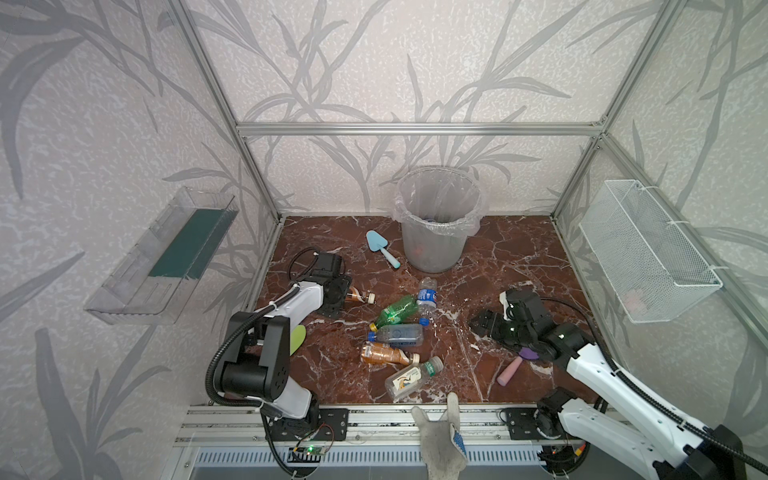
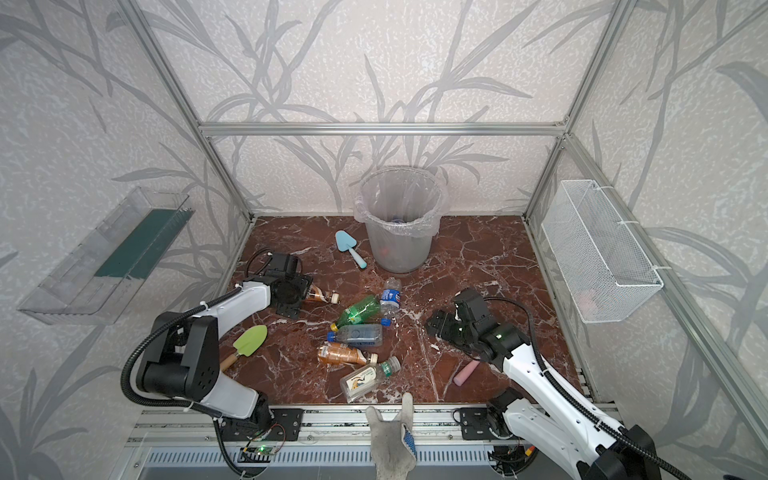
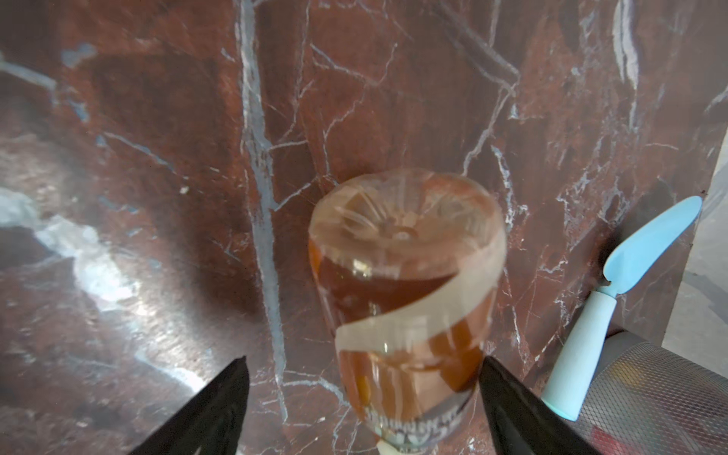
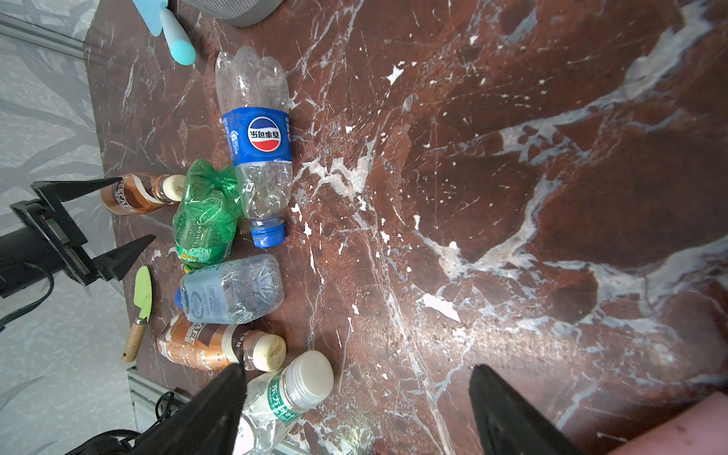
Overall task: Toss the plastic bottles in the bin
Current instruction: 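Lower the left gripper onto the brown Nescafe bottle and grasp it, then lift the Nescafe bottle off the pile with the left gripper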
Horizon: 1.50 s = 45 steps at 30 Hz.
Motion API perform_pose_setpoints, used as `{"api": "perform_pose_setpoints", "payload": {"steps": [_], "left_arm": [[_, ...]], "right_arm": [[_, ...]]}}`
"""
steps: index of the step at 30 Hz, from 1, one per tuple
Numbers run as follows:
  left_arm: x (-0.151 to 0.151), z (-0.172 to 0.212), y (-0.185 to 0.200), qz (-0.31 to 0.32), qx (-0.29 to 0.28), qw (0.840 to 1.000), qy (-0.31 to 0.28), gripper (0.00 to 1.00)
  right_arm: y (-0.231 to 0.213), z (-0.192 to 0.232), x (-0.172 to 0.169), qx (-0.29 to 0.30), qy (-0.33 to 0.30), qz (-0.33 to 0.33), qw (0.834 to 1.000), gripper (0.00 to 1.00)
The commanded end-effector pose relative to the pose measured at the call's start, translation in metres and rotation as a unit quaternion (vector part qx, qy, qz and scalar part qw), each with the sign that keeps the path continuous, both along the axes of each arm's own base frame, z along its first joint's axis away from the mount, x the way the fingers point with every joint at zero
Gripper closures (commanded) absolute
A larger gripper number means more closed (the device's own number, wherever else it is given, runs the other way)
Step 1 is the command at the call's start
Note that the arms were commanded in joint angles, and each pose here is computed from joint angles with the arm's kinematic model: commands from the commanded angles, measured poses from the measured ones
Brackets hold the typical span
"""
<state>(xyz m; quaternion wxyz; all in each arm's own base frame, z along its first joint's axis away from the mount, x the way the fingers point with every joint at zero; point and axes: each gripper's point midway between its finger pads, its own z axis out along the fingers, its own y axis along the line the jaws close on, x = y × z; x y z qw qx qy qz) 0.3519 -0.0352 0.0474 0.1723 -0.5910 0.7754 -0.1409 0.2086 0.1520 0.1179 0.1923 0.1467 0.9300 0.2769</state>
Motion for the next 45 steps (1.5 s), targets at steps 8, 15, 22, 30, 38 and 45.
{"api": "perform_pose_setpoints", "payload": {"steps": [8, 15, 22, 30, 38, 45], "left_arm": [[0.011, -0.014, -0.001, -0.004, -0.012, 1.000, 0.008, 0.24], [-0.005, -0.017, 0.002, -0.050, -0.016, 0.998, 0.027, 0.44], [-0.029, -0.009, 0.010, -0.114, 0.018, 0.993, 0.039, 0.50], [-0.063, 0.002, 0.014, -0.205, 0.069, 0.976, 0.032, 0.50], [-0.082, 0.017, 0.011, -0.246, 0.078, 0.966, 0.005, 0.51], [-0.042, 0.075, -0.013, -0.270, 0.060, 0.958, -0.079, 0.51]], "right_arm": [[-0.002, -0.003, -0.001, -0.004, -0.003, -0.004, 1.000, 0.11], [0.000, -0.005, 0.001, -0.004, -0.001, -0.001, 1.000, 0.12], [0.003, -0.009, 0.004, -0.004, 0.003, 0.003, 1.000, 0.12], [0.005, -0.014, 0.006, -0.003, 0.004, 0.004, 1.000, 0.12], [0.007, -0.021, 0.008, -0.005, 0.011, 0.006, 1.000, 0.13], [0.007, -0.020, 0.010, -0.008, 0.008, 0.008, 1.000, 0.13]]}}
